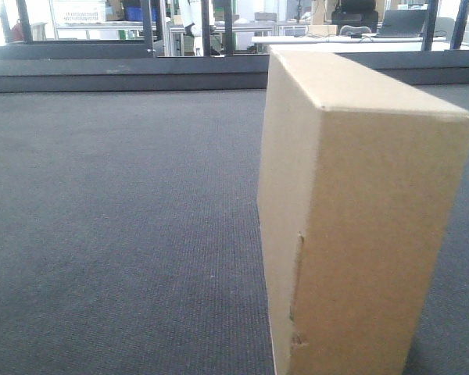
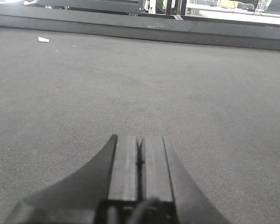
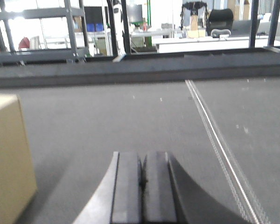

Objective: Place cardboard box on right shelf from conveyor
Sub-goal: 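Move the right gripper open toward the upright cardboard box on the conveyor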

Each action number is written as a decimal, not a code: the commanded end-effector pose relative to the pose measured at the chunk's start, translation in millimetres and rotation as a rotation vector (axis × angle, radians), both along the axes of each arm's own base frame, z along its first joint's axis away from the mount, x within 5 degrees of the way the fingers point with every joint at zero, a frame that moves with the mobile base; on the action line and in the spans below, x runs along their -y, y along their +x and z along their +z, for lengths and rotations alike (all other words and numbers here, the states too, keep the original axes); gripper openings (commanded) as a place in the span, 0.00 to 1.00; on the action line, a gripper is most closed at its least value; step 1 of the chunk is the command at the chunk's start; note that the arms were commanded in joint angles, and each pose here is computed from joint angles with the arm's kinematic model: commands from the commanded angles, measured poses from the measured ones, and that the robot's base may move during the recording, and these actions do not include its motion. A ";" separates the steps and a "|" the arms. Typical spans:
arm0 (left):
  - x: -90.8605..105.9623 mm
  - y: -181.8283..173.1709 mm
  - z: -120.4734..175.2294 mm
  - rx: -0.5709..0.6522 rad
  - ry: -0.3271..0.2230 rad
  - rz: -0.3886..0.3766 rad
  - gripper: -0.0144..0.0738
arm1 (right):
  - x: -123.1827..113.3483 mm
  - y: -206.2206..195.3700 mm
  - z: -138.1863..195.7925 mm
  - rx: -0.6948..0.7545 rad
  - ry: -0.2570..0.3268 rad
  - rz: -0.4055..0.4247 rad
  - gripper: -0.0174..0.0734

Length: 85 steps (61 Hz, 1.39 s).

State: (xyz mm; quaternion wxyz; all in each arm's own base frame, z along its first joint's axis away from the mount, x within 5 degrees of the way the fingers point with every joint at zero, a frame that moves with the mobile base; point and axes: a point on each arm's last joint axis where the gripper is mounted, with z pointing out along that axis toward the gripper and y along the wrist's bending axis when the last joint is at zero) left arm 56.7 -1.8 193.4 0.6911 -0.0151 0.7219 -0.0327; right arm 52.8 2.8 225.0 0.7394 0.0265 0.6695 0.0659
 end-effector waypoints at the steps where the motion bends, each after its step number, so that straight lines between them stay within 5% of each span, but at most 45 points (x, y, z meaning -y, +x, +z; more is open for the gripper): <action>1: -0.7 -0.8 8.9 0.093 -0.009 0.008 0.03 | 0.6 -10.7 40.5 0.133 0.014 0.001 0.25; 24: -0.7 -0.8 8.9 0.093 -0.009 0.008 0.03 | -6.5 8.7 101.5 -0.427 -0.042 0.071 0.25; 48: -0.7 -0.8 8.9 0.093 -0.009 0.008 0.03 | -11.7 56.3 105.2 -0.758 -0.031 0.105 0.25; 63: -0.7 -0.8 8.9 0.093 -0.009 0.008 0.03 | -13.7 93.1 124.8 -0.852 0.046 0.085 0.26; 70: -0.7 -0.8 8.9 0.093 -0.009 0.008 0.03 | -13.9 106.3 138.0 -0.870 0.046 0.078 0.45; 79: -0.7 -0.8 8.9 0.093 -0.009 0.008 0.03 | -13.5 119.9 150.3 -0.899 0.061 0.056 0.91; 85: -0.7 -0.8 8.9 0.093 -0.009 0.008 0.03 | -18.1 121.6 158.1 -0.916 0.047 0.078 0.88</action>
